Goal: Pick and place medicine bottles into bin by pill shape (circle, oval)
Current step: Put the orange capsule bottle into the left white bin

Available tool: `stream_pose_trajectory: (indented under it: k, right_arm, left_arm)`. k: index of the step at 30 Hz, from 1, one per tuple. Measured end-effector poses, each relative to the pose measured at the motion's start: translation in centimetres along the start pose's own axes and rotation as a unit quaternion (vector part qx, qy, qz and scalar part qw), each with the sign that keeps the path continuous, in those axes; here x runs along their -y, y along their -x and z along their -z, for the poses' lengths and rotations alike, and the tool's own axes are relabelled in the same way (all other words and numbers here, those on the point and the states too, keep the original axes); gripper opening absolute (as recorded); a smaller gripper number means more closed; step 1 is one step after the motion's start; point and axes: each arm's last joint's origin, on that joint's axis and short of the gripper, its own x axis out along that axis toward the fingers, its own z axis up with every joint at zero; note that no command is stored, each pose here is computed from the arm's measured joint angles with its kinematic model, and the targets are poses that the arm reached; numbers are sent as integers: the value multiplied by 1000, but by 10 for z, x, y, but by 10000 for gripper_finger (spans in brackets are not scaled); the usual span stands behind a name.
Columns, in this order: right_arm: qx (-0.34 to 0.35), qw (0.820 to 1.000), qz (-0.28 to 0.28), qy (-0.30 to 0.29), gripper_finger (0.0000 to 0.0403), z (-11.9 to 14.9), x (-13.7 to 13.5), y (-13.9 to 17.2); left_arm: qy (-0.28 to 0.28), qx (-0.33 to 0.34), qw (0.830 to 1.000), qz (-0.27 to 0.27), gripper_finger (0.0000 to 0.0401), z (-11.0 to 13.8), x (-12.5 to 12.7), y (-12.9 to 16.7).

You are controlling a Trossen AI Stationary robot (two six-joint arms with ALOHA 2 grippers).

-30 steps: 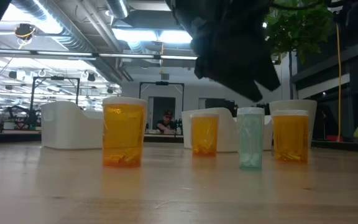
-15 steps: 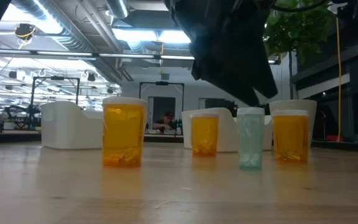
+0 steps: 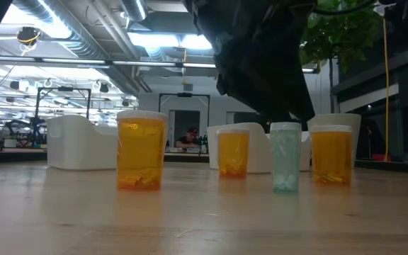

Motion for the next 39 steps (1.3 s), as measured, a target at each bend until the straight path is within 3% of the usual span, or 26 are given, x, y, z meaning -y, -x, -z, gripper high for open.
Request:
stream_pose_trajectory:
  k: [39]
  right_arm:
    - [-2,1000,-5,-1,270,0,-1,0]
  left_arm:
    - [-6,-9,1000,-24,204,8,8,-4]
